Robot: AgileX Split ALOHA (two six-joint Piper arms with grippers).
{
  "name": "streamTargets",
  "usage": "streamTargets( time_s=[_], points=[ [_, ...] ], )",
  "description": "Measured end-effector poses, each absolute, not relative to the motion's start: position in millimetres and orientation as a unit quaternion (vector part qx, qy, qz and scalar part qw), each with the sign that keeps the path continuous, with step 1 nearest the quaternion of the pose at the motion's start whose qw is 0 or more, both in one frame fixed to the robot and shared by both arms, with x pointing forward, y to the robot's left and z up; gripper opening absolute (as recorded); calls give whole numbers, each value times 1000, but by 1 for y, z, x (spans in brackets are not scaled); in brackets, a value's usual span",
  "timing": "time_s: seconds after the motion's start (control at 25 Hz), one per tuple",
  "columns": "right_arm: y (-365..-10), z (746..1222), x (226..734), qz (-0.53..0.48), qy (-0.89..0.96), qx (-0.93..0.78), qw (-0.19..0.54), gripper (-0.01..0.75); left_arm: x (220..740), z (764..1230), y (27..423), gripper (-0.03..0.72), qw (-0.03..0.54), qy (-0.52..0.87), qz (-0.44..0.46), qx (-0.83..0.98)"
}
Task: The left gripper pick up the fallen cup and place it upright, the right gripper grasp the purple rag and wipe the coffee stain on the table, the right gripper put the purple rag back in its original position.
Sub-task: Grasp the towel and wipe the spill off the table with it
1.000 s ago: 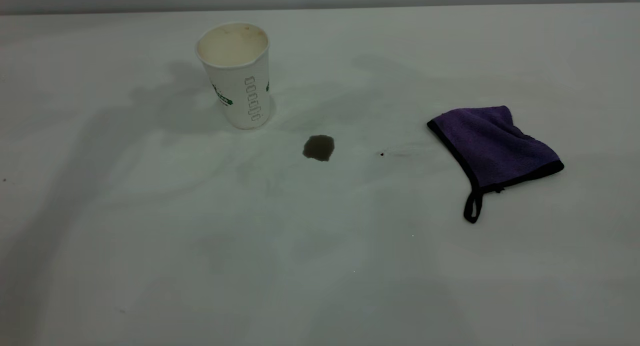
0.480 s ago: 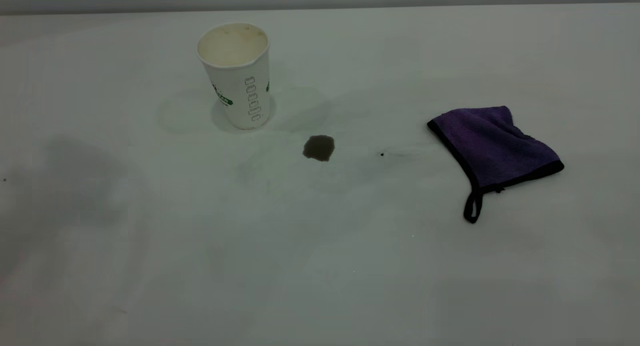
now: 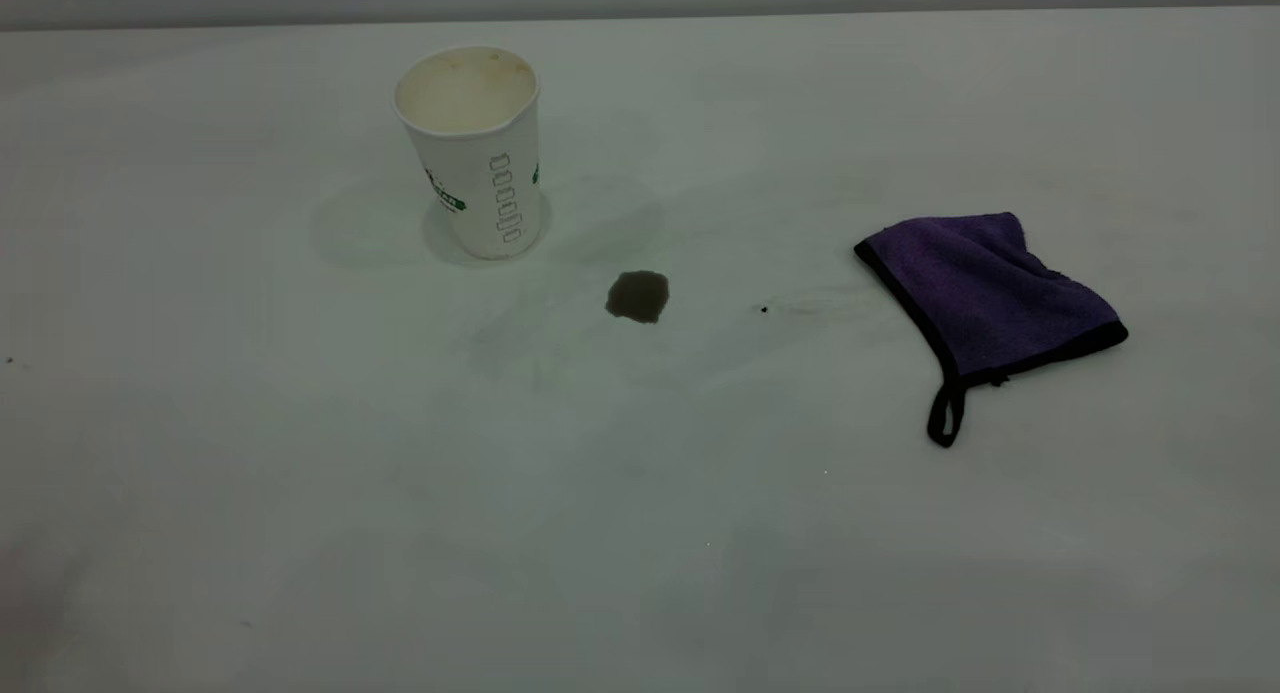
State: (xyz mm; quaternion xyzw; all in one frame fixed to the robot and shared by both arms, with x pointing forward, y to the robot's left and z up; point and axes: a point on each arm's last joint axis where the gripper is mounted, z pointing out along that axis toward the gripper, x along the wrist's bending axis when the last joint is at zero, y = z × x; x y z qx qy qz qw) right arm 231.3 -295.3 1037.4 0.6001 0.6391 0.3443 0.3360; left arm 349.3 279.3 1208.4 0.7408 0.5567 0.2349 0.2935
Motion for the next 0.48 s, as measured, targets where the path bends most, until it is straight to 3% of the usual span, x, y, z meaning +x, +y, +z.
streamTargets(
  time_s=[0.48],
  points=[
    [-295,1037,231,344,639,600,336,238,235,1118,294,288,314,597,305,672]
  ],
)
